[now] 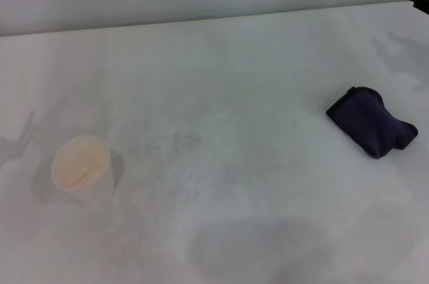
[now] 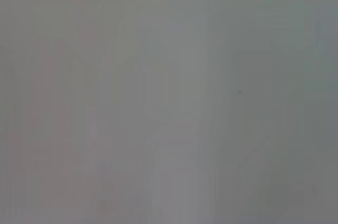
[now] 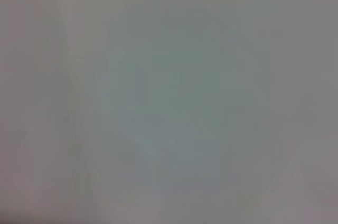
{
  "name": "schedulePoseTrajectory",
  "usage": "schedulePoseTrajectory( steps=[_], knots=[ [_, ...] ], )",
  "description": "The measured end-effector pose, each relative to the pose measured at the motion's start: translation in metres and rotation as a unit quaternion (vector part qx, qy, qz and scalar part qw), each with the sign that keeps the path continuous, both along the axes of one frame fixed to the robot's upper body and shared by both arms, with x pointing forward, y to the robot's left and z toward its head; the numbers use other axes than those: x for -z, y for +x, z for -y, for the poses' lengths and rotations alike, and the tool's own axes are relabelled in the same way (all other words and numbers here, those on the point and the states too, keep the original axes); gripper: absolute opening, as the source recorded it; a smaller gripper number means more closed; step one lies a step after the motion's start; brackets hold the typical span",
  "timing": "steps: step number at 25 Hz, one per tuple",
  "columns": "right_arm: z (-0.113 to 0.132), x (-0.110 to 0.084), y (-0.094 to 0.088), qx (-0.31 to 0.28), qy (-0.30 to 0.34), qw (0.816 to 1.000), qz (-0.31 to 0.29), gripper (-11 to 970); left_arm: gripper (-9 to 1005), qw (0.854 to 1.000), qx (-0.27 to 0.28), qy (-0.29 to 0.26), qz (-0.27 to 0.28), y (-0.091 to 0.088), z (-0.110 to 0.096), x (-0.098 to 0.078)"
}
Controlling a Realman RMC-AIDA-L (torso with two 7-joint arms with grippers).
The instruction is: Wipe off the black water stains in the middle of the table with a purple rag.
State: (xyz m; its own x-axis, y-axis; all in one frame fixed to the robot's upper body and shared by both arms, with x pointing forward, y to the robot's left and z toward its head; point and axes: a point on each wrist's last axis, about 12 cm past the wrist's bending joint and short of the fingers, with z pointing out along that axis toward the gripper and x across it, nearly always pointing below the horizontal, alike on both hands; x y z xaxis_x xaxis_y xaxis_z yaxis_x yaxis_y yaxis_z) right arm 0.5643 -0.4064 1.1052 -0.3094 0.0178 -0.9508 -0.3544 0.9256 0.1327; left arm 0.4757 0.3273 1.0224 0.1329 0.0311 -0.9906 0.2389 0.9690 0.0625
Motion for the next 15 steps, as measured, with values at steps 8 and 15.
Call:
schedulePoseTrajectory(
  steps=[8,15],
  knots=[
    [-0.005,0.038,-0.018,0.075,0.013,0.994,0.08,429,887,1.0,0.002,0.003,0.002,0.002,0.0,-0.001],
    [-0.015,0.056,-0.044,0.135,0.033,0.978,0.157,430,887,1.0,-0.001,0.002,0.004,-0.001,-0.002,-0.001]
  ],
)
